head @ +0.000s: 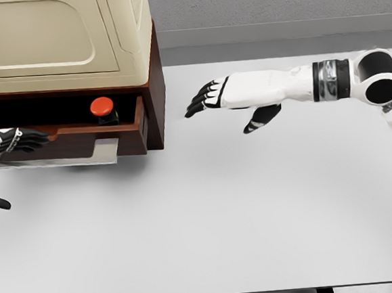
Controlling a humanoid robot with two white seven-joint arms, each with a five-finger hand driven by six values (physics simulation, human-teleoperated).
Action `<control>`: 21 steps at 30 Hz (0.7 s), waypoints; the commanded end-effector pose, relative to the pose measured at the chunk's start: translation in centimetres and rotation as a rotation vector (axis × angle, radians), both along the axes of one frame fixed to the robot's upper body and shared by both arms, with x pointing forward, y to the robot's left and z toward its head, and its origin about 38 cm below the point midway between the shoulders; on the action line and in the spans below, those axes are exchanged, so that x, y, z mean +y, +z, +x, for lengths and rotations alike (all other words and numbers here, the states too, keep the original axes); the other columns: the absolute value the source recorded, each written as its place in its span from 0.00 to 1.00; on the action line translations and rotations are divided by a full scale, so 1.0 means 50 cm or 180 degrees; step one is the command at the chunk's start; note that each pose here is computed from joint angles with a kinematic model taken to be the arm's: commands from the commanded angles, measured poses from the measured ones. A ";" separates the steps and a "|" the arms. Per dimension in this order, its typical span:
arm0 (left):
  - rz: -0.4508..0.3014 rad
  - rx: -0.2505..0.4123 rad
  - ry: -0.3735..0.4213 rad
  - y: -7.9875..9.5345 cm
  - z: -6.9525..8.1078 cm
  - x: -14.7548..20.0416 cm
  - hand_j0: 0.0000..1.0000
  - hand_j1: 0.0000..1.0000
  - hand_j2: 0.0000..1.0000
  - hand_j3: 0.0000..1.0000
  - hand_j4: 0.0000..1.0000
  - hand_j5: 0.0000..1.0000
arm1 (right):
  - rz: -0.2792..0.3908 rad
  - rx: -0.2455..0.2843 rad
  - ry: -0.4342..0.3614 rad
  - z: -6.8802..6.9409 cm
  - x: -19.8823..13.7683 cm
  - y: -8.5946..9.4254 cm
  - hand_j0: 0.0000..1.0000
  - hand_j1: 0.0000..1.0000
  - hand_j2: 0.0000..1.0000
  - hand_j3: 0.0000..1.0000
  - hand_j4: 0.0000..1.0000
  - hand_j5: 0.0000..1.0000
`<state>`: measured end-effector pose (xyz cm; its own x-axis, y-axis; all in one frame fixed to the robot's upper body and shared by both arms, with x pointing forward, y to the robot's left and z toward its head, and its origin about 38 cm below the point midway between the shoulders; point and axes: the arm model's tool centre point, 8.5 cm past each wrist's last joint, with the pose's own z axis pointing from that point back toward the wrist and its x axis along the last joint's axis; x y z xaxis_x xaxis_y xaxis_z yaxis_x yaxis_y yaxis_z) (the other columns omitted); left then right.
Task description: Open the cabinet drawer with left arm, and place a switch into the drawer with right arm
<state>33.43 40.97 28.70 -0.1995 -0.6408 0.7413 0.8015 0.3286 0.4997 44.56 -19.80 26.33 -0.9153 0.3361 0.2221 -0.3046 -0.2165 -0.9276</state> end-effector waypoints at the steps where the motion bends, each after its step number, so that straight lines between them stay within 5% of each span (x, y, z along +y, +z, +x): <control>1: -0.0092 -0.0099 -0.0071 0.012 0.001 -0.006 1.00 1.00 1.00 1.00 1.00 1.00 | -0.0034 -0.0271 -0.0554 0.013 -0.157 0.086 1.00 1.00 1.00 1.00 1.00 1.00; 3: -0.0212 -0.0175 -0.0164 0.015 0.002 -0.018 1.00 1.00 1.00 1.00 1.00 1.00 | -0.0004 -0.0094 -0.0876 0.025 -0.222 0.046 1.00 1.00 1.00 1.00 1.00 1.00; 6: -0.0481 -0.0343 -0.0338 0.027 0.003 -0.038 1.00 1.00 1.00 1.00 1.00 1.00 | 0.0823 -0.0292 -0.1602 0.066 -0.311 0.011 1.00 1.00 1.00 1.00 1.00 1.00; 9: -0.0613 -0.0505 -0.0472 0.040 0.002 -0.049 1.00 1.00 1.00 1.00 1.00 1.00 | 0.0696 -0.0148 -0.1518 0.062 -0.287 -0.032 1.00 1.00 1.00 1.00 1.00 1.00; 13: -0.0919 -0.1043 -0.0918 0.083 0.004 -0.087 1.00 1.00 1.00 1.00 1.00 1.00 | 0.0660 -0.0100 -0.1477 0.059 -0.276 -0.046 1.00 1.00 1.00 1.00 1.00 1.00; 21: -0.1735 -0.1190 -0.1443 0.058 0.053 -0.255 1.00 1.00 1.00 1.00 1.00 1.00 | 0.0568 -0.0014 -0.1486 0.051 -0.282 -0.072 1.00 1.00 1.00 1.00 1.00 1.00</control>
<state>35.75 30.50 32.55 -0.6589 -0.0920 0.7466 0.7019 0.2818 0.6541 47.14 -33.70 22.72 -0.6815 0.6649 0.3057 -0.3255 0.0988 -0.9404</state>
